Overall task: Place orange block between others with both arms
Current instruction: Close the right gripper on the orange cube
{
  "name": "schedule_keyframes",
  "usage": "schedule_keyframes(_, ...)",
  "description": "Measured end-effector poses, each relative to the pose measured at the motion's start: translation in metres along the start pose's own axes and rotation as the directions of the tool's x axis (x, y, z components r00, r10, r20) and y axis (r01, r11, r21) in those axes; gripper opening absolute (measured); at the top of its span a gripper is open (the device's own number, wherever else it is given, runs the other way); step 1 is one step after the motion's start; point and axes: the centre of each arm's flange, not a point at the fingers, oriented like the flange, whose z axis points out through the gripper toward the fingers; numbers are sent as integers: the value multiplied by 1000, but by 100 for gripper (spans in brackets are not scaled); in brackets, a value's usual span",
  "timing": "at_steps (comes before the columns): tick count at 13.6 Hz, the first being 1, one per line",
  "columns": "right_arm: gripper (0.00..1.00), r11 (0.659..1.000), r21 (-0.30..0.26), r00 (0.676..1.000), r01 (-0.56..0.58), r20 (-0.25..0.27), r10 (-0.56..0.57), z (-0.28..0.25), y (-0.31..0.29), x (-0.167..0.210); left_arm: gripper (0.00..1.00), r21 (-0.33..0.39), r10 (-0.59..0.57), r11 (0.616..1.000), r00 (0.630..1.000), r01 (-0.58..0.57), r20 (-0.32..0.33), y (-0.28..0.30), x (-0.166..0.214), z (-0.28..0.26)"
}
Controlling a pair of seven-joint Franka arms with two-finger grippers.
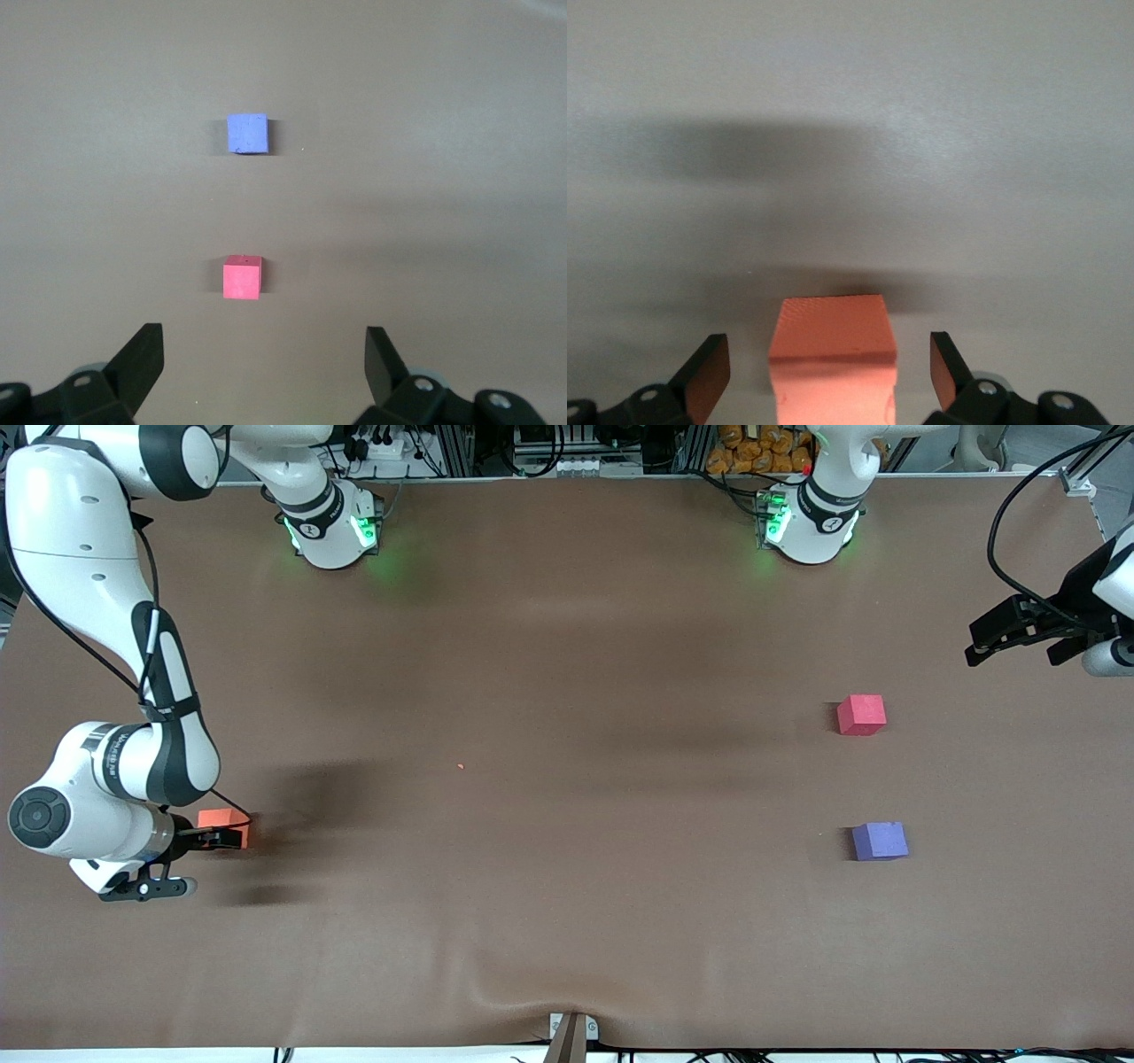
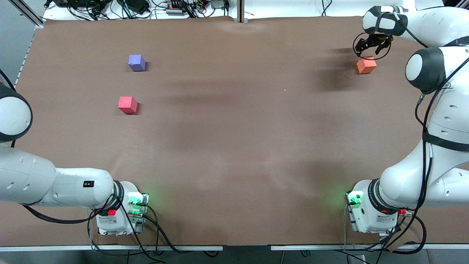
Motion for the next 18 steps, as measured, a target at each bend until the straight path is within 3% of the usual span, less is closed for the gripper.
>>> schedule_keyframes(15,100,1000,2,999,16,41,-16,21,-6,-4,100,0,0,1000,1000,0,7,0,2,4)
schedule_keyframes(18,100,999,-24,997,39,64,-38,28,-5,-7,100,0,0,1000,1000,0,7,0,2,4)
